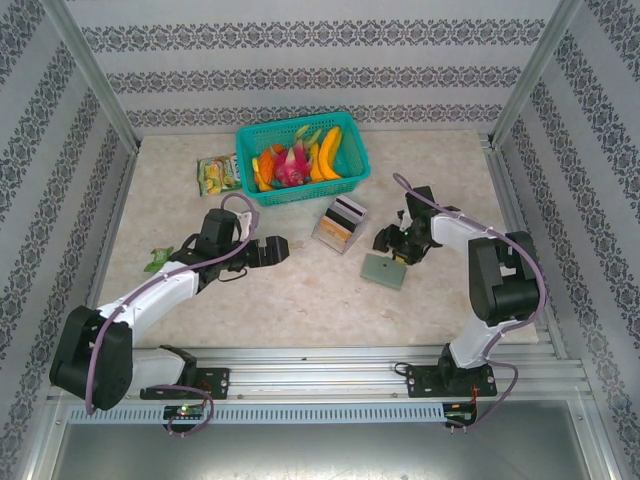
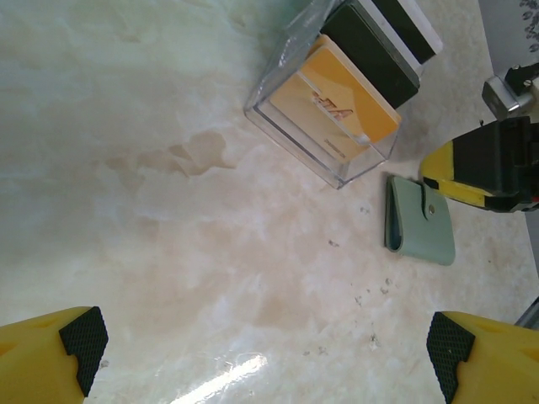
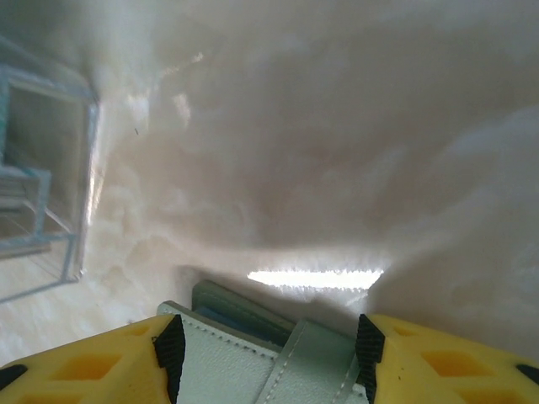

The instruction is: Put the credit cards into the card holder

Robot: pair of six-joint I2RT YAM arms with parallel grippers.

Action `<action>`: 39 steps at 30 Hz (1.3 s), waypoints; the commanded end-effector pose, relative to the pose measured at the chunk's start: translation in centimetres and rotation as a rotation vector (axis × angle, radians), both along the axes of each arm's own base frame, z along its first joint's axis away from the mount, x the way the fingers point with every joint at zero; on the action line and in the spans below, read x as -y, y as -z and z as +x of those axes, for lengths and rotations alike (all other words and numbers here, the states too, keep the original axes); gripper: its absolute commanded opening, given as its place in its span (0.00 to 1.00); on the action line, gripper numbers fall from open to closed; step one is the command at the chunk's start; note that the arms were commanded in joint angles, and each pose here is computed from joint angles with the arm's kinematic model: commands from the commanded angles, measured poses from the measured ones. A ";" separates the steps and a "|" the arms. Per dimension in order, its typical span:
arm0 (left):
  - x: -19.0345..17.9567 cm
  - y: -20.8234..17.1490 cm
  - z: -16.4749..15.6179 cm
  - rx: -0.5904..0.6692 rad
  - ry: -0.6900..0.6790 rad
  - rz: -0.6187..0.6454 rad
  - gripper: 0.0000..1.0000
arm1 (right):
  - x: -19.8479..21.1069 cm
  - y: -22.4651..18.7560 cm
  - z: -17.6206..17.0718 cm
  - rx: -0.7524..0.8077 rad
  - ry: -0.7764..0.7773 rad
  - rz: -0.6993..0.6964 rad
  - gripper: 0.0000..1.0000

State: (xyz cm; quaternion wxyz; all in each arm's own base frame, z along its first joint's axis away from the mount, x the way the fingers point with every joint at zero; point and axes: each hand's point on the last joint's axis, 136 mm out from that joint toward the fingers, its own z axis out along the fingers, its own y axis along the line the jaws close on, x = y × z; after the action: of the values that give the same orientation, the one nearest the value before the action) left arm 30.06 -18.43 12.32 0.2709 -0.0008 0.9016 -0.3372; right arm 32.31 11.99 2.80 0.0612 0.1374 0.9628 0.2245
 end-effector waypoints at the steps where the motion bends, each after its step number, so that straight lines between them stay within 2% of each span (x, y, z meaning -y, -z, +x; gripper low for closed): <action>1: 1.7 -1.6 0.3 0.020 0.028 -0.046 1.00 | -1.0 0.0 -2.5 -0.033 -0.010 0.007 0.58; 6: 2.9 -0.9 -0.4 -0.020 0.055 -0.043 1.00 | -2.5 -0.5 -5.4 -0.026 0.037 -0.020 0.55; 12: 4.1 0.3 -1.1 -0.070 0.070 -0.042 1.00 | -6.2 -0.7 -8.0 -0.032 0.014 0.029 0.52; 19: 5.0 2.4 -1.4 -0.190 0.042 -0.041 0.88 | -10.6 -1.2 -10.2 -0.046 -0.058 0.016 0.45; 22: 5.5 3.2 -1.9 -0.249 0.036 -0.053 0.83 | -10.7 -0.7 -11.1 -0.050 -0.065 -0.032 0.45; 31: 9.6 3.8 -6.7 -0.371 0.129 -0.112 0.83 | -8.8 -1.1 -10.8 0.008 -0.097 -0.110 0.47; 34: 10.9 4.3 -7.6 -0.388 0.143 -0.126 0.82 | -6.9 -2.0 -10.2 0.041 -0.053 -0.171 0.46; 36: 11.5 5.0 -8.0 -0.410 0.156 -0.136 0.80 | -6.6 -3.3 -9.7 0.105 -0.030 -0.146 0.46; 39: 12.8 5.3 -8.4 -0.426 0.174 -0.158 0.78 | -6.5 -3.2 -9.4 0.134 0.008 -0.033 0.46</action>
State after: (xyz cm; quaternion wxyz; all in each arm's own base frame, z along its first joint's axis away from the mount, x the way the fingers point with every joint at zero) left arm 22.19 -29.97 7.23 0.0580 -0.0078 0.9138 -0.4018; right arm 22.66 19.62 6.33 0.1131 0.1103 0.9658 0.2055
